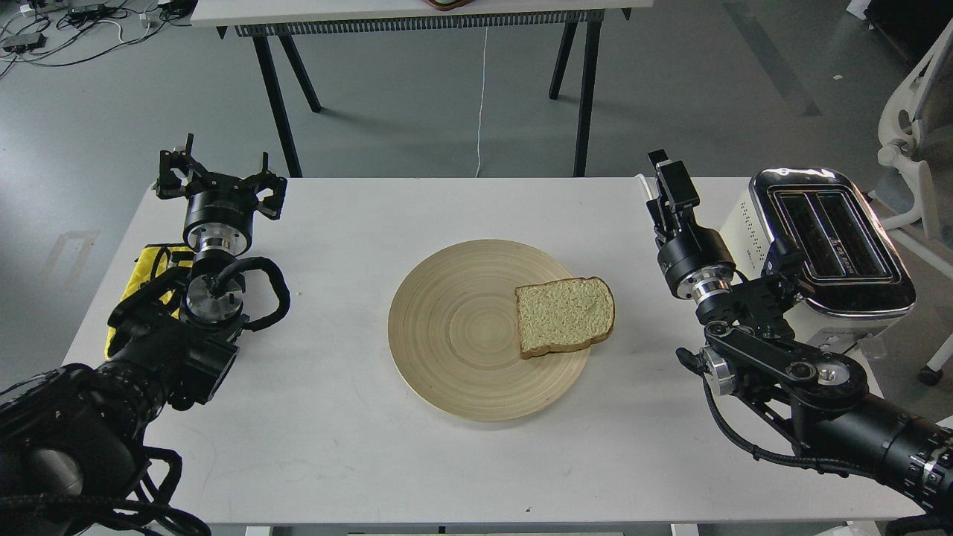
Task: Put bread in toaster with right arm
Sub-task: 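Swing the right gripper away from the toaster toward the plate, then move the open right gripper to the bread slice's edge nearest it, then close the right gripper on the bread slice edge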
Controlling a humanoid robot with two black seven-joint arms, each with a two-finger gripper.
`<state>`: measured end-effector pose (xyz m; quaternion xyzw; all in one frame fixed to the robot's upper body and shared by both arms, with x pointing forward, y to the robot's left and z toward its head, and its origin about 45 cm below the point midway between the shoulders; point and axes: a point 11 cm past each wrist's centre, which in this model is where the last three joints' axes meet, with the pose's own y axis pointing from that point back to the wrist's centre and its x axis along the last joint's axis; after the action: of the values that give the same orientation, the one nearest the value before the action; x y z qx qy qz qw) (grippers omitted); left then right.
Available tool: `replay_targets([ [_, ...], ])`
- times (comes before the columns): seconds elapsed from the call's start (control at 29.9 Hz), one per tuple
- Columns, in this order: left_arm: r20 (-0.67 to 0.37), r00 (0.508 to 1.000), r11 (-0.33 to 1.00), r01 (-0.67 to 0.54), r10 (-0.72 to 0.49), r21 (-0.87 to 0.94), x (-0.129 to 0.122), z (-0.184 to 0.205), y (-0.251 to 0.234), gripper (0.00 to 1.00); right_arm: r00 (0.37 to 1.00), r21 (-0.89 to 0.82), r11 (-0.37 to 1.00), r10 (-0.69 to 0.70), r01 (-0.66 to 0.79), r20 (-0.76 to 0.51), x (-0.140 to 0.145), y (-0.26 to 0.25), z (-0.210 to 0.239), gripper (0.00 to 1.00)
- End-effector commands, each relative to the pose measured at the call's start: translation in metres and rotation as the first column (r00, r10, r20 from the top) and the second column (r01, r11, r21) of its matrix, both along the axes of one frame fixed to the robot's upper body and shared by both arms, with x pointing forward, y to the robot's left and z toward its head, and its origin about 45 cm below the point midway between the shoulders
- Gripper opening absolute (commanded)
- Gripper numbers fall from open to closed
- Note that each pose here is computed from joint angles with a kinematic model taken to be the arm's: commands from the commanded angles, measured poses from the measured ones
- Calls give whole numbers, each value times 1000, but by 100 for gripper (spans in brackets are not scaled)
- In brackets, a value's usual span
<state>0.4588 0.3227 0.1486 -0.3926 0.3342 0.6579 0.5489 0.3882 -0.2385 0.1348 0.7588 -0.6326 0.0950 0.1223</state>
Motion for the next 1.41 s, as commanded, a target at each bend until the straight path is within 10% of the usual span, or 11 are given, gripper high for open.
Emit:
replay_targets([
  [0.0, 0, 1000, 1000, 0, 0, 0, 0, 0, 0, 100, 998, -40, 999, 20, -22, -55, -18, -1, -23, 99],
  [0.6, 1, 1000, 1000, 0, 0, 0, 0, 1, 0, 100, 984, -142, 986, 67, -92, -168, -57, 0, -70, 94],
  [1.37, 0, 1000, 1000, 0, 0, 0, 0, 0, 0, 100, 971, -148, 977, 122, -153, -204, -70, 20, -85, 34],
])
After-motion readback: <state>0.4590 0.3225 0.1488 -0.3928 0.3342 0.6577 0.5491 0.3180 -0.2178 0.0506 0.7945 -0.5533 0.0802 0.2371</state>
